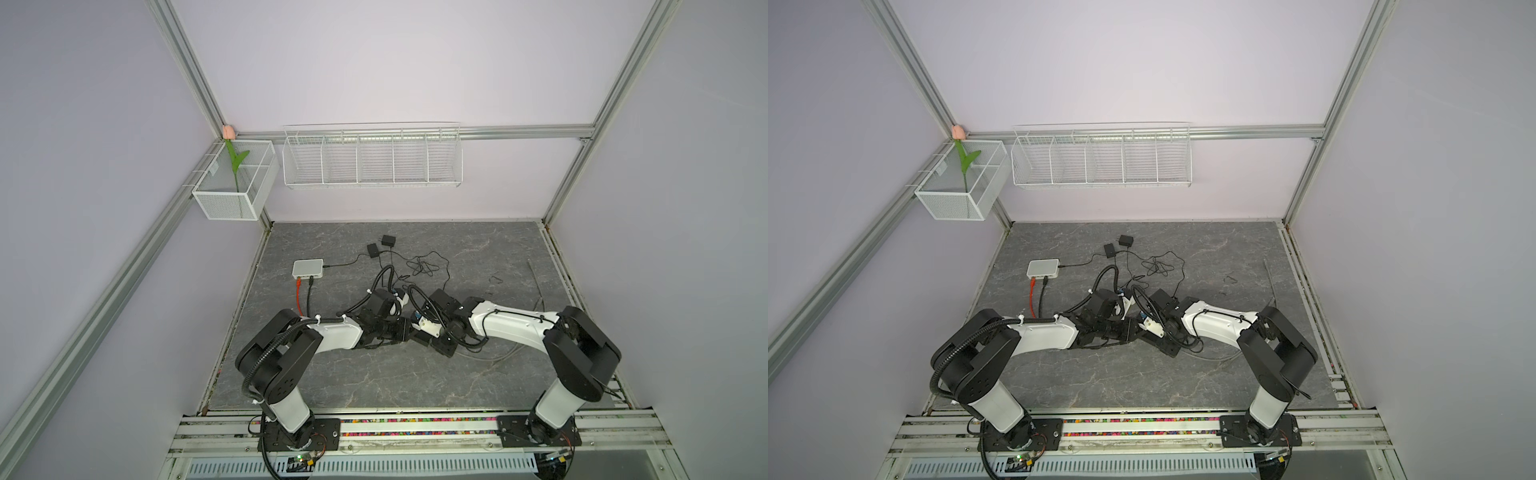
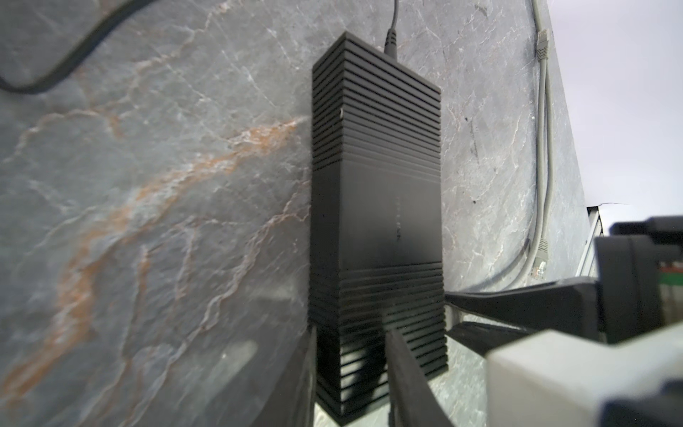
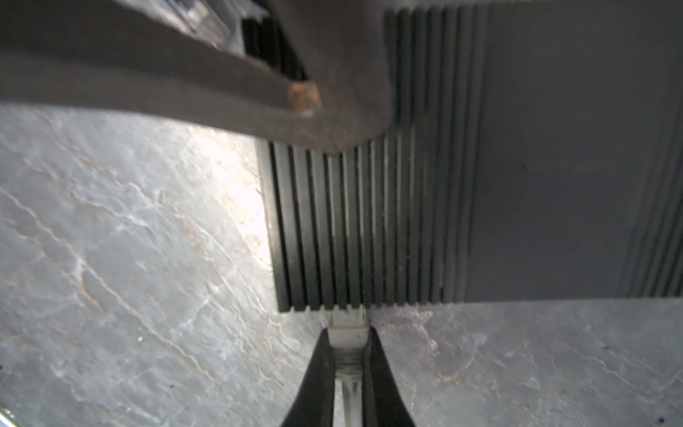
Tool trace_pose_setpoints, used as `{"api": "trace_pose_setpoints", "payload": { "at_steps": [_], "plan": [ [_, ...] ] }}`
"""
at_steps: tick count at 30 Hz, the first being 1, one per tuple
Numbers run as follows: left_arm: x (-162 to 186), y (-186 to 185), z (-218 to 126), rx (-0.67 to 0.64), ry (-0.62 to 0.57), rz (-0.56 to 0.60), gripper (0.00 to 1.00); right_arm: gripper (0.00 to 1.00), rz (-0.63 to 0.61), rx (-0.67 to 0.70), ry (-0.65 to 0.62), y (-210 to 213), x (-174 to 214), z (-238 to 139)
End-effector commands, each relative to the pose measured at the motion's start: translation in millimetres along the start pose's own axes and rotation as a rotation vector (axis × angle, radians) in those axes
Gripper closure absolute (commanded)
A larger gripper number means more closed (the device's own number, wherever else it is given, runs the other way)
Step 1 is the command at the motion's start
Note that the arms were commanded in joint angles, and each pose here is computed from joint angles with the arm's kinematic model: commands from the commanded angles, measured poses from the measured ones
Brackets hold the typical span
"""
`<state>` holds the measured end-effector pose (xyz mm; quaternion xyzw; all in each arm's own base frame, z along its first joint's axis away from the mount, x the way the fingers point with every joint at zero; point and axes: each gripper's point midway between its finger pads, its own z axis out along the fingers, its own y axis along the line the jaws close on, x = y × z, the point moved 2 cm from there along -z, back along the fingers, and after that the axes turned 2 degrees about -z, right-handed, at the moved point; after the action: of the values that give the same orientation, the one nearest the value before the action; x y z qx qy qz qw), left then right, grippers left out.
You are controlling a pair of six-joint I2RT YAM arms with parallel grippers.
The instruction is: Insert the plug into the switch port
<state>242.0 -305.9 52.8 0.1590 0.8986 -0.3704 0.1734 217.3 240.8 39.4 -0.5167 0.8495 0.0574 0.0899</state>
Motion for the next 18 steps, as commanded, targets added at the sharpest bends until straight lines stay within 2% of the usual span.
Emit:
{"api": "trace_pose_setpoints", "payload": {
  "at_steps": [1,12,18],
  "plan": [
    [32.1,-5.9,13.6,0.042,0.125,0.014,0.71,0.93,-0.072,0.004,-0.322,-2.3,-84.6,-22.4],
    [43.1,-12.6,13.7,0.059,0.139,0.02,0.71,0.93,-0.057,0.029,-0.425,-10.3,-114.9,-28.5],
    [44.8,-9.2,10.6,0.033,0.144,0.042,0.71,0.92,-0.032,0.051,-0.415,-13.4,-109.9,-27.4]
  ]
}}
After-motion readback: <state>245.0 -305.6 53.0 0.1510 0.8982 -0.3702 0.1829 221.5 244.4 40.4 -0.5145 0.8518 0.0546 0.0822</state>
